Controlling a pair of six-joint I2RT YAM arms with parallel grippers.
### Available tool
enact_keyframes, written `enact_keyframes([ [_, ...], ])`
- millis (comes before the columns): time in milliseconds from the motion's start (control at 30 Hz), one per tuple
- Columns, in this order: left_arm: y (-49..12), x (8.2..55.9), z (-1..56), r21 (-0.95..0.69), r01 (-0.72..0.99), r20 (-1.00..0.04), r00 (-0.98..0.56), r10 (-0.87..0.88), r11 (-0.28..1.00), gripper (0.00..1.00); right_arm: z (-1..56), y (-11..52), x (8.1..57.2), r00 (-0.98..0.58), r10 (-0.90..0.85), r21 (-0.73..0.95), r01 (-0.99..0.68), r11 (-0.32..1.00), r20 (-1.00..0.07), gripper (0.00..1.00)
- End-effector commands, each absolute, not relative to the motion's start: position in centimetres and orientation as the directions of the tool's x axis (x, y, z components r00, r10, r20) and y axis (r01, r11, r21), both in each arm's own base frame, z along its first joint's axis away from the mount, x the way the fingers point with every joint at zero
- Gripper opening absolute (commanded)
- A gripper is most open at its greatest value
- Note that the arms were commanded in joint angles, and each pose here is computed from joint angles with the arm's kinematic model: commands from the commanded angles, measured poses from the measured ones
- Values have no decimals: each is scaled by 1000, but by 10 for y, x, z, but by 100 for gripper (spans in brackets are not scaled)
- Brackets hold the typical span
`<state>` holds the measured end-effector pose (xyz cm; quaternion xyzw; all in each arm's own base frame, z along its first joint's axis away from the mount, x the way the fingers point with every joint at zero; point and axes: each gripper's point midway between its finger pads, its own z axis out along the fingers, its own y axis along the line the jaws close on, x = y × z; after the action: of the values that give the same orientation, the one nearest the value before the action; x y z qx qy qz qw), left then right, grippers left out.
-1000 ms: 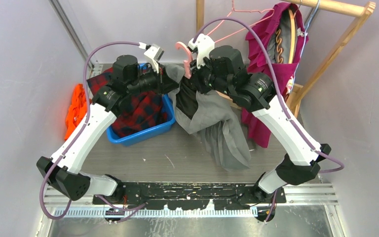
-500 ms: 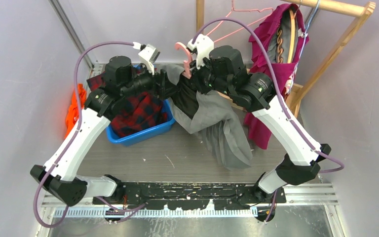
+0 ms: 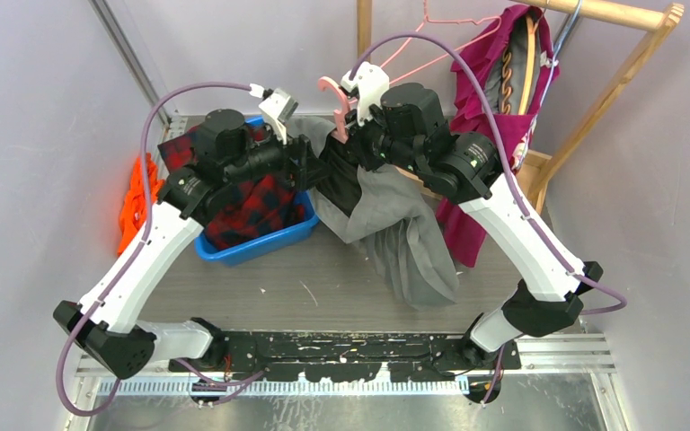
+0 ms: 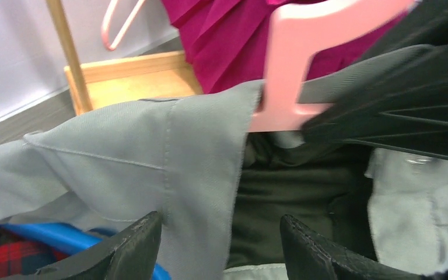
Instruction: Remove the skirt from the hanger
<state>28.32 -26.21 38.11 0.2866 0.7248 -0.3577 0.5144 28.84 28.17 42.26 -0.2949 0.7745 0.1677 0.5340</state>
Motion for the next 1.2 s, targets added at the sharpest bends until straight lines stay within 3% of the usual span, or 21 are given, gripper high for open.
enact_keyframes([
  [0,-253,318,374,-161,698,-960,-274,52,698,71,476,286,285,-148,-146,-18,-641,767,-978,1],
  [67,-244,335,372,-118,639,-962,-264,73,760,59,476,285,284,-148,-145,-17,-641,767,-978,1],
  [167,-235,350,373,-46,595,-961,-245,126,802,3,475,282,283,-150,-151,-21,-638,770,-977,1],
  [200,-232,353,376,-27,580,-963,-235,135,814,0,474,282,283,-150,-153,-23,-637,770,-977,1],
  [700,-197,395,452,211,384,-967,-51,249,899,0,438,282,275,-234,-223,-14,-659,752,-946,1],
  [867,-190,425,430,276,331,-945,-78,318,902,0,437,282,268,-259,-229,7,-676,737,-938,1],
  [1133,-165,445,378,227,322,-932,-203,302,919,0,448,263,263,-226,-243,-38,-655,755,-944,1],
  [1167,-166,442,380,227,337,-932,-197,304,914,7,449,262,263,-220,-243,-43,-654,756,-945,1],
])
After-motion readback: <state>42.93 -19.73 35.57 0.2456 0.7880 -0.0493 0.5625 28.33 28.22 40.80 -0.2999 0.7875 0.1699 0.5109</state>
